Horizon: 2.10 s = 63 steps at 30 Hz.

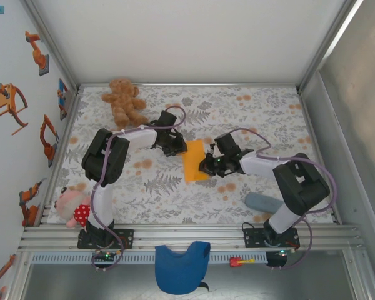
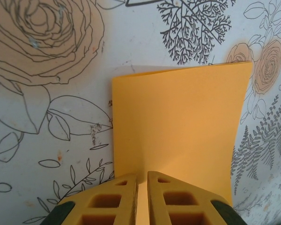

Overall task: Fold a paper plane with a square sheet of paper (pick it up from the middle)
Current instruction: Perform the second fold on the square sheet of paper at the center of the table.

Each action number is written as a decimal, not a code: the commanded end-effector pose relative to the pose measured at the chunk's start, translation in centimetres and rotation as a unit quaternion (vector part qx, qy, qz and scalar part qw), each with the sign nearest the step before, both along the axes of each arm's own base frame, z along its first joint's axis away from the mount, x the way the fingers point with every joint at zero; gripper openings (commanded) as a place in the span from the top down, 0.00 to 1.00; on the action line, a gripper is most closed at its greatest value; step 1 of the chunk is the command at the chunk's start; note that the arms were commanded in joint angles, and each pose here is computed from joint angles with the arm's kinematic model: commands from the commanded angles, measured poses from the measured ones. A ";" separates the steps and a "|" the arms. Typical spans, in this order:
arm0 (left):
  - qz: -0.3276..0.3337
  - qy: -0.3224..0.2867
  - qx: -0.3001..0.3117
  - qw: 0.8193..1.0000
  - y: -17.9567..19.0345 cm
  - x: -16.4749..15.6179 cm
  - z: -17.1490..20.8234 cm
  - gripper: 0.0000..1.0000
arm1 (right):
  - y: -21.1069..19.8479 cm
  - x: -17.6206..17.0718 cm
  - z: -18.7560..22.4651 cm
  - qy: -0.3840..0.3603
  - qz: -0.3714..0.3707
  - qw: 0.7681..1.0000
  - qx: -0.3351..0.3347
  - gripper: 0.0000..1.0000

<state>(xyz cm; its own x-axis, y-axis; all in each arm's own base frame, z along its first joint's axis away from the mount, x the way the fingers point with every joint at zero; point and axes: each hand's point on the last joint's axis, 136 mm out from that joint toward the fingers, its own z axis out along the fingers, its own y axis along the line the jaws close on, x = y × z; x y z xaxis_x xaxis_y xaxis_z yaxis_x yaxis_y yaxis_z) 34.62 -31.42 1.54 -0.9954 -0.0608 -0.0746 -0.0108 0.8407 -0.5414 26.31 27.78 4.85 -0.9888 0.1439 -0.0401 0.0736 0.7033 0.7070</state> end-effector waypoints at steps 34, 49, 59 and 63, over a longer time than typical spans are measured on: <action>-0.001 0.039 0.025 0.999 1.0 -1.6 -2.3 0.85 | 3.6 4.4 -1.8 -0.031 -0.013 0.999 0.011 1.00; -0.001 0.040 0.026 0.999 1.1 -1.7 -2.3 0.86 | 3.3 4.4 -2.5 -0.027 -0.016 1.000 0.001 1.00; -0.001 0.041 0.026 0.999 1.1 -1.8 -2.4 0.86 | 3.1 4.4 -2.8 -0.025 -0.020 0.999 -0.006 1.00; 0.000 0.040 0.026 0.999 1.1 -1.8 -2.4 0.85 | 3.0 4.3 -3.1 -0.022 -0.022 0.999 -0.011 1.00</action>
